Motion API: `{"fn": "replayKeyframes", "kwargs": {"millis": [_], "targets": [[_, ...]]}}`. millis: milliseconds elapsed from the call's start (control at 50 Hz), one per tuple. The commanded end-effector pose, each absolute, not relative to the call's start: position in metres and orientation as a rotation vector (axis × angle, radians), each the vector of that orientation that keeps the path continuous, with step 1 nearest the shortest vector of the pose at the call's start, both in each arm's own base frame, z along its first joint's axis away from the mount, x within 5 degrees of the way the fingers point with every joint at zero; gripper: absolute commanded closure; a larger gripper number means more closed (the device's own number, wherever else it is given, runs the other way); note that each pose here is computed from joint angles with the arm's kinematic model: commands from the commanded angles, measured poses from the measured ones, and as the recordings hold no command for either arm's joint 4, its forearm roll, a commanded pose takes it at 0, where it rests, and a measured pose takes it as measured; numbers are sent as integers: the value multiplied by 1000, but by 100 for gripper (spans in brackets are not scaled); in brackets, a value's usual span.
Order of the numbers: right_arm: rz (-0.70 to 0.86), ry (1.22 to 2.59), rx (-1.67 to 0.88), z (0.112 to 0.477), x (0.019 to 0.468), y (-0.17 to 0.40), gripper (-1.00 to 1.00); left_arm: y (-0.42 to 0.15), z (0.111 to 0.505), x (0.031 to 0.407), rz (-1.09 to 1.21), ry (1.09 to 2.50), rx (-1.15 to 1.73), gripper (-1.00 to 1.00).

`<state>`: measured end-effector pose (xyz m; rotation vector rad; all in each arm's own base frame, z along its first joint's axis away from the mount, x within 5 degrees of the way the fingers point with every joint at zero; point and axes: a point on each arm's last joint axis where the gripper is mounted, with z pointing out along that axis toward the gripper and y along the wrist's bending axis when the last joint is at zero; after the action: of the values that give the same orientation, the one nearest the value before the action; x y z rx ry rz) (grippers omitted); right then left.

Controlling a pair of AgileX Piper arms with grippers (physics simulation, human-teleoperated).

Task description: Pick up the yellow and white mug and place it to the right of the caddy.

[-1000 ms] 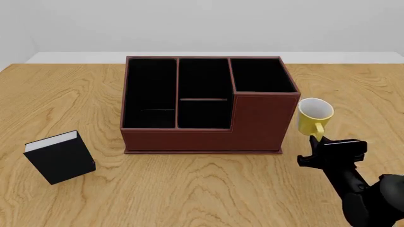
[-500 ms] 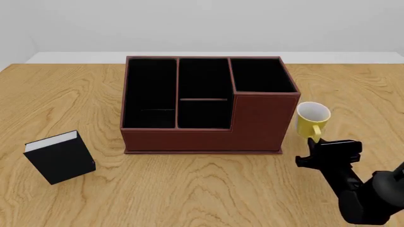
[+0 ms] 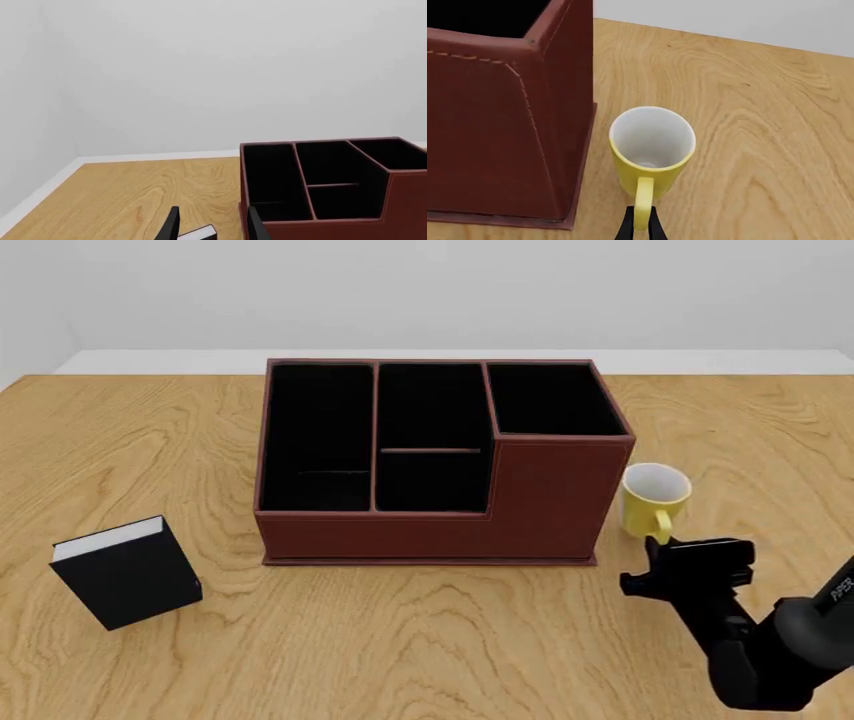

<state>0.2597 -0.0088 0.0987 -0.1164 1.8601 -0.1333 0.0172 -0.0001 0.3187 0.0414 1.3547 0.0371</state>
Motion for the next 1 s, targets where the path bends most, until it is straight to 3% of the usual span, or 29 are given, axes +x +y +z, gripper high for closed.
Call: {"fn": "replayKeyframes", "kwargs": {"millis": [20,1000], "targets": [[-127,1872,-100,92,265,-10,100,0,318,18,38,1358,41,-100],[-137,1918,-84,76,270,-16,100,0,317,18,33,1360,42,-100]]}}
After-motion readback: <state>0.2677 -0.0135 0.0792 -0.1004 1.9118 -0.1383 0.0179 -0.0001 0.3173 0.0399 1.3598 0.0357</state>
